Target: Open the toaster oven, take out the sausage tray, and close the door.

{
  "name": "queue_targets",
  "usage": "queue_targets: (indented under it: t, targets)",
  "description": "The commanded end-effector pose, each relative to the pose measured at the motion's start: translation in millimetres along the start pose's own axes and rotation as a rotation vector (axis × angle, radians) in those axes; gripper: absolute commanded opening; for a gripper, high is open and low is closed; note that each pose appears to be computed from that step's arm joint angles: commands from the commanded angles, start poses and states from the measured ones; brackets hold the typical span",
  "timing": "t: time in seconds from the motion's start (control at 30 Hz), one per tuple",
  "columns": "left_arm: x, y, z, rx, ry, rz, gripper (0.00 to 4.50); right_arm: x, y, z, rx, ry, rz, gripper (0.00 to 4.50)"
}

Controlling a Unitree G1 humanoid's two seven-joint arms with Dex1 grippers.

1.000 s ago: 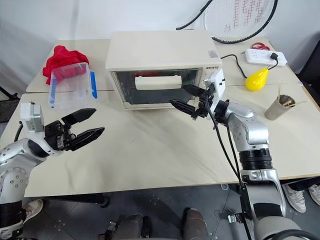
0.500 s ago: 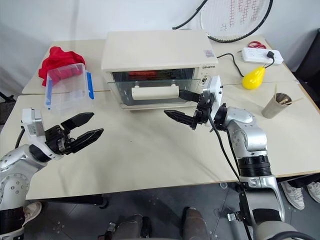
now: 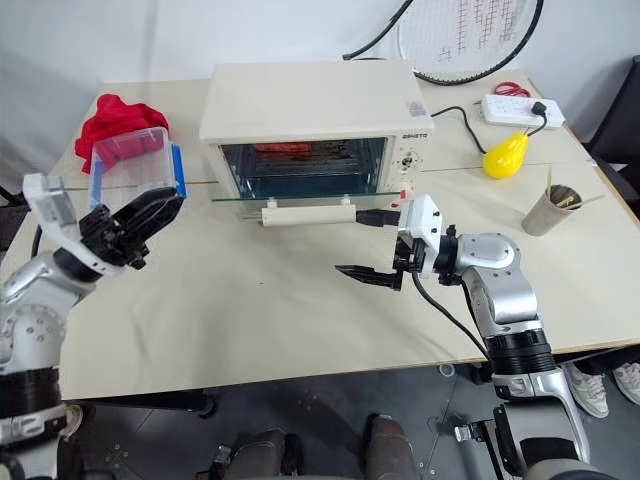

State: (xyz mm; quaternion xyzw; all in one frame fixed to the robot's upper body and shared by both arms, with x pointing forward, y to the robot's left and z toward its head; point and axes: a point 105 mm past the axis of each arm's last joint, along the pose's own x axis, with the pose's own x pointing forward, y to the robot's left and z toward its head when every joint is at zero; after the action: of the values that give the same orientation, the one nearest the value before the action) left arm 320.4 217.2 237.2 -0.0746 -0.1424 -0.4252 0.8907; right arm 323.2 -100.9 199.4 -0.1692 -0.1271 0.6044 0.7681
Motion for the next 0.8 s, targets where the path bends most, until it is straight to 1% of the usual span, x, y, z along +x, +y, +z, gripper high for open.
queue_targets:
  t: [0.03, 0.07, 0.17, 0.23, 0.27, 0.33, 0.43, 0.53, 0.6, 0.73, 0.8]
  targets:
    - [20.3, 4.1, -1.9, 0.057, -0.011, -0.028, 0.19, 2.5, 5.0, 10.4, -0.065, -0.027, 0.029, 4.50]
    - [25.9, 6.1, -3.8, 0.069, -0.012, -0.027, 0.03, 2.5, 4.8, 10.0, -0.068, -0.026, 0.027, 4.50]
    - [43.4, 8.7, -10.0, 0.065, -0.023, -0.036, 0.03, 2.8, 3.9, 10.2, -0.072, -0.027, 0.020, 4.50]
    - [56.4, 10.6, -19.1, 0.064, -0.004, -0.035, 0.03, 2.7, 3.8, 10.2, -0.073, -0.025, 0.012, 4.50]
    - [59.8, 12.1, -22.3, 0.067, 0.005, -0.027, 0.03, 2.4, 4.0, 10.1, -0.074, -0.024, 0.009, 4.50]
    - [66.0, 5.9, -27.2, 0.054, 0.008, -0.075, 0.03, -0.4, 5.6, 8.7, -0.077, -0.013, 0.000, 4.50]
    - [67.7, 0.8, -38.5, 0.043, 0.048, -0.109, 0.03, -7.5, 7.0, 4.6, -0.065, 0.002, -0.037, 4.50]
    - [67.2, -8.8, -57.6, 0.042, 0.123, -0.169, 0.03, -24.0, 13.2, -6.0, -0.038, 0.038, -0.120, 4.50]
    - [66.6, -12.9, -63.1, 0.034, 0.136, -0.191, 0.03, -35.0, 17.8, -10.6, -0.022, 0.059, -0.172, 4.50]
    - [62.1, -19.3, -82.9, 0.054, 0.199, -0.224, 0.03, -75.1, 34.8, -23.5, 0.029, 0.150, -0.327, 4.50]
    - [59.7, -21.5, -89.7, 0.059, 0.214, -0.232, 0.03, -88.2, 41.0, -25.5, 0.039, 0.183, -0.373, 4.50]
